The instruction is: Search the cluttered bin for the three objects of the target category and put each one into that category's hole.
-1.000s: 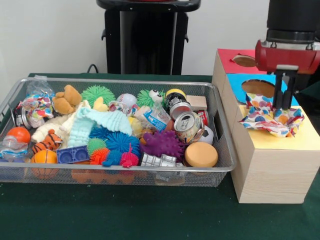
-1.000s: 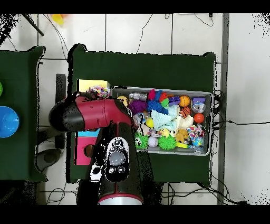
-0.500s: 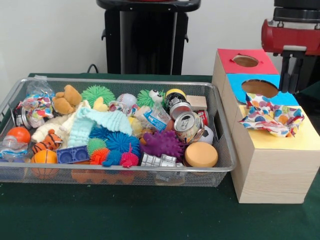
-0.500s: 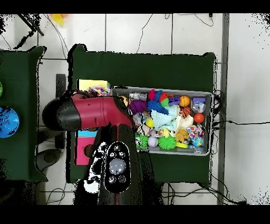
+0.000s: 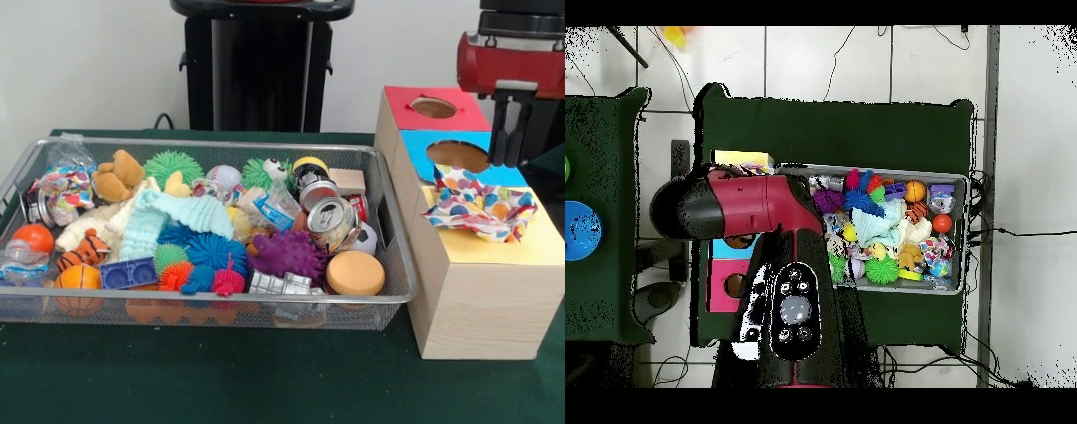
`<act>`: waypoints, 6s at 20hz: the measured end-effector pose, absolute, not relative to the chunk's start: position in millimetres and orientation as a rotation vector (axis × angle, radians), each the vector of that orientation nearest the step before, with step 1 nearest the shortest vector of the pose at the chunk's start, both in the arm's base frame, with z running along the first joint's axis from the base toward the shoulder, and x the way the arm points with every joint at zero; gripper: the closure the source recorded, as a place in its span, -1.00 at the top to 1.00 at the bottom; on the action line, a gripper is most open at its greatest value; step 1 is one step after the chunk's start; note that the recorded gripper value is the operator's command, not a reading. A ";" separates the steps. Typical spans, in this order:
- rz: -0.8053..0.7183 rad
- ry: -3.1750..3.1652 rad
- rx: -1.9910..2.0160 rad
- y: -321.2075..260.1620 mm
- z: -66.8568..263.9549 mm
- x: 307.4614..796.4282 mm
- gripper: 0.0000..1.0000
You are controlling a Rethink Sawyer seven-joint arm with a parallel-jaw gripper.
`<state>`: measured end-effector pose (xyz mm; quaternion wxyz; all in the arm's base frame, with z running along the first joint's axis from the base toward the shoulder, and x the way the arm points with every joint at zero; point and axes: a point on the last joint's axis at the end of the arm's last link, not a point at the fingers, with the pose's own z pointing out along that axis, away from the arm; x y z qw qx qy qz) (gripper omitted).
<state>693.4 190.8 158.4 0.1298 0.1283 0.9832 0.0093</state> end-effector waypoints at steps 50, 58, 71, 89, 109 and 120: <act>0.021 2.877 0.383 185.9 80.1 711.3 -1.00; 0.021 2.875 0.381 185.9 80.8 711.8 -1.00; 0.021 2.879 0.379 187.2 82.2 708.6 -1.00; 0.022 2.880 0.373 189.9 81.8 700.6 -1.00; 0.039 2.866 0.322 213.4 51.3 690.3 -1.00; 0.043 2.879 0.335 213.8 32.9 685.0 -1.00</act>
